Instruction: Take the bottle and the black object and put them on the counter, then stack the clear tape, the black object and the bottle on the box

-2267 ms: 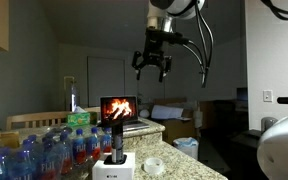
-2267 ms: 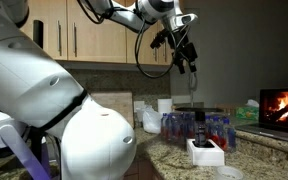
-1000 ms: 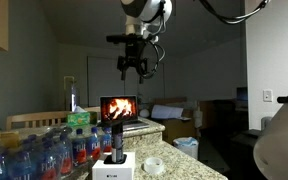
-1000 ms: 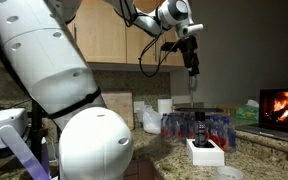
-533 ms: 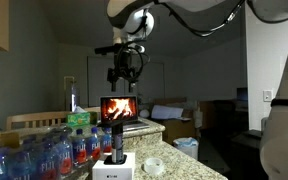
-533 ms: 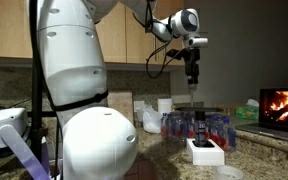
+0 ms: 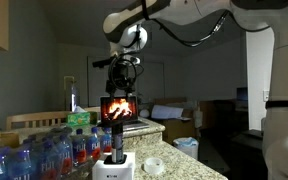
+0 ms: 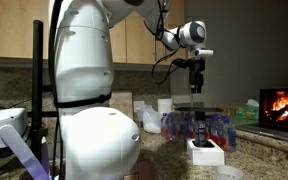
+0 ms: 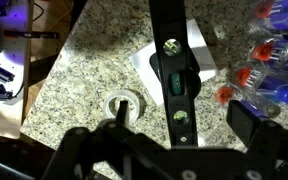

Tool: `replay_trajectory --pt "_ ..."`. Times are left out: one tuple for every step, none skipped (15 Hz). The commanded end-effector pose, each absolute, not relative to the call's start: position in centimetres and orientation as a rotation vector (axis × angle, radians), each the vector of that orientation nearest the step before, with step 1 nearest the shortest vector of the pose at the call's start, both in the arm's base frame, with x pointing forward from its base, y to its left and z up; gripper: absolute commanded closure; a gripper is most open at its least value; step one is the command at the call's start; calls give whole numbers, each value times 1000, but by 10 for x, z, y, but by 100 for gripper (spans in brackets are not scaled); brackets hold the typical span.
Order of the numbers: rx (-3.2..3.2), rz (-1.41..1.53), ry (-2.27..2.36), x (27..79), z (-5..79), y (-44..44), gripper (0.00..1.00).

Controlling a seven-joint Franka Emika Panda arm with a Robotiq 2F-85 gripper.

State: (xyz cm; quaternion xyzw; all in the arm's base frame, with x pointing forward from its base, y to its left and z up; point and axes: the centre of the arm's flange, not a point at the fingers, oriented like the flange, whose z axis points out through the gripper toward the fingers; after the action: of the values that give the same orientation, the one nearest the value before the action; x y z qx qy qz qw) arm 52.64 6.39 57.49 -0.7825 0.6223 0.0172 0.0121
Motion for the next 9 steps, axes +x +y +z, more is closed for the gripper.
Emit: replay_trajectory --pt "-2425 97 1906 533 560 67 0" --pt "-2431 117 1892 536 555 70 0" --pt "-2434 132 1880 539 551 73 0" --pt "-2439 150 1871 541 545 76 0" --pt "-2445 163 1862 543 540 80 0" --pt "-2455 172 1858 545 535 83 0" --pt "-2462 174 1860 546 531 85 0" --pt "-2474 174 1868 547 527 86 0" --pt "-2480 167 1871 548 525 85 0"
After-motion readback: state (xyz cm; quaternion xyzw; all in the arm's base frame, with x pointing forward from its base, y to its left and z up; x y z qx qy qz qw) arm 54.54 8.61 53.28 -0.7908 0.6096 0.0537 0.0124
